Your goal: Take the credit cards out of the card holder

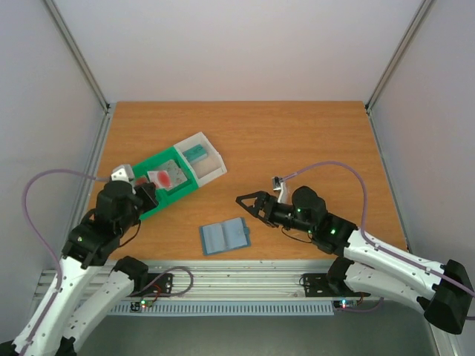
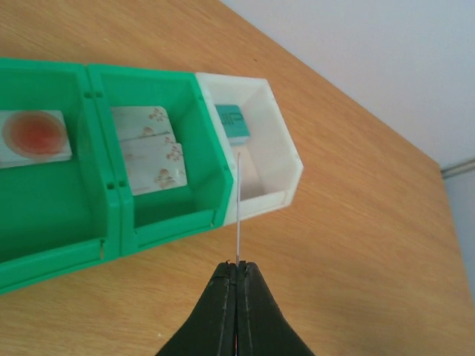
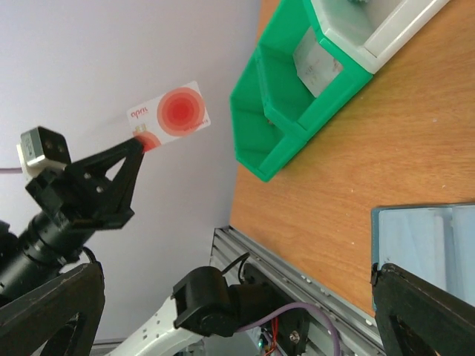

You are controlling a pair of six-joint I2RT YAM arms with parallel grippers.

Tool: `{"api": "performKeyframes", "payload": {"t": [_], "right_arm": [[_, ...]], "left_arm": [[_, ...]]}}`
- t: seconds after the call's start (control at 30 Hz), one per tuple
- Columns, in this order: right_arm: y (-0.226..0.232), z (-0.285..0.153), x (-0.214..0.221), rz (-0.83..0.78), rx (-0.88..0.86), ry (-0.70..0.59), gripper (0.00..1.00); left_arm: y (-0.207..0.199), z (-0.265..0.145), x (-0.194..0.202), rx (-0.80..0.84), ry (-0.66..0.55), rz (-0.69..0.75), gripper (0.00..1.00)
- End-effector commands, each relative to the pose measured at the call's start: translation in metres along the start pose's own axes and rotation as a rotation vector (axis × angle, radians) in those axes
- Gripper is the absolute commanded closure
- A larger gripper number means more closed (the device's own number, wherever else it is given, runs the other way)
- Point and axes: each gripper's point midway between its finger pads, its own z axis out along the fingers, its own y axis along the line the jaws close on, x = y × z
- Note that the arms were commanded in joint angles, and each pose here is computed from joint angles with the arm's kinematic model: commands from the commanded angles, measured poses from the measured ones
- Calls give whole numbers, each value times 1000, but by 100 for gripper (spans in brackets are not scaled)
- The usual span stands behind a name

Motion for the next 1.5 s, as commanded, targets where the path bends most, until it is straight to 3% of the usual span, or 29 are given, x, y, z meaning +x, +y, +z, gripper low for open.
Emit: {"api": "performKeyframes", "payload": {"t": [0.0,0.2,0.53,0.93,1.17,1.47], "right_arm": [[13,-9,-6,-52,-11,-26,2],[2,-15,-2,-48,27,-20,2],[4,-20,0,-67,33,-7,1],[6,-35,-8,-116,72,-52,2],[8,-36,-11,-132,77,-62,2],[9,-37,-13,-135,81,-71,2]], "left_arm": [[1,3,-12,-33,44,28,100],[23,16,-28,-92,49,-48,100],[95,43,-48,-245,20,-218,99],[133,85,-53,-269,24,-268,100],[154,108,-50,-337,84,-233,99],[162,123,-52,-330,69,-209,100]]}}
